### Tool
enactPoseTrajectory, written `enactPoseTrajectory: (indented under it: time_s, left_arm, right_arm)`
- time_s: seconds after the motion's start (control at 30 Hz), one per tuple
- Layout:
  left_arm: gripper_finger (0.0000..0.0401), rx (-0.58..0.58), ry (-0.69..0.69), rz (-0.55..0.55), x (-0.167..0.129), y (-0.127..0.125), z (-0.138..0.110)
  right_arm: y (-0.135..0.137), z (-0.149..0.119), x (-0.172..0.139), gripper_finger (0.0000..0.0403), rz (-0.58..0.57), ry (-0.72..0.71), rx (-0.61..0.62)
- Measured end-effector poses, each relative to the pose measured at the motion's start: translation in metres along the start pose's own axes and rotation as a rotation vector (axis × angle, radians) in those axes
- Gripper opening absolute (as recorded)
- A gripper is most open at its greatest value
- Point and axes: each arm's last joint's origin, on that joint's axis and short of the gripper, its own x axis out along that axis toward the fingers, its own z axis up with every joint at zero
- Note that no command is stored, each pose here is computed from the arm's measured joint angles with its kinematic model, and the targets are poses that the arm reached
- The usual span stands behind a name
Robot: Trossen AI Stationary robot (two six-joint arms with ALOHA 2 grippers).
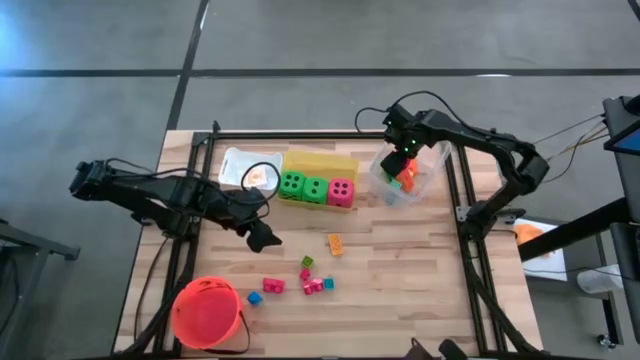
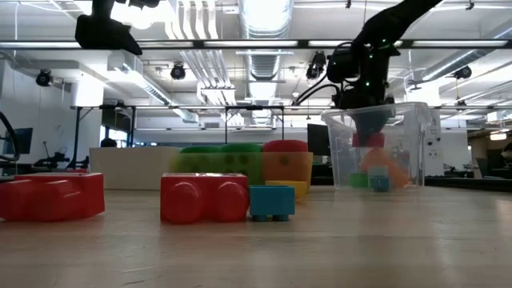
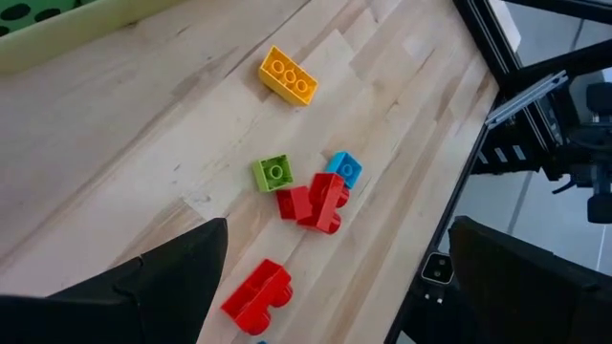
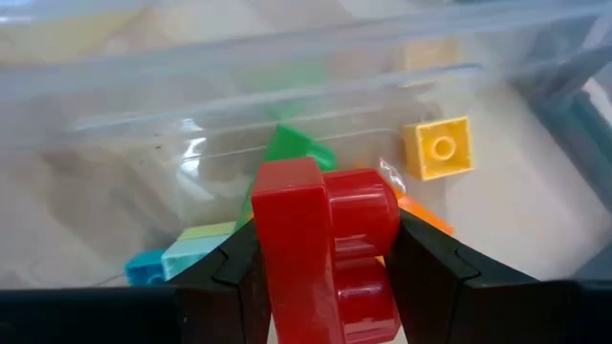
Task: Pick & Place Toys
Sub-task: Put the top right red game piece into the transparent bin
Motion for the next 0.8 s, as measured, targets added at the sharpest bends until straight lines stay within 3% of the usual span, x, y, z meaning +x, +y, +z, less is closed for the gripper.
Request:
enactPoseTrajectory:
  time_s: [0.37, 0.5, 0.8]
  left_arm:
    - [0.0383, -0.003, 0.000, 0.000, 0.000, 0.000, 0.000]
    - [0.0383, -0.003, -0.001, 0.000, 0.000, 0.000, 0.000]
    - [0.0383, -0.011, 0.000, 0.000, 0.000, 0.000, 0.000]
  right_arm:
    - [-0.007, -0.003, -0.009, 0.0153, -0.007, -0.011, -0.006]
    - [-0.016, -0.003, -0.019, 0.0153, -0.062, -0.049, 0.007]
    - [-0.017, -0.004, 0.002, 0.0153, -0.052, 0.028, 0.018]
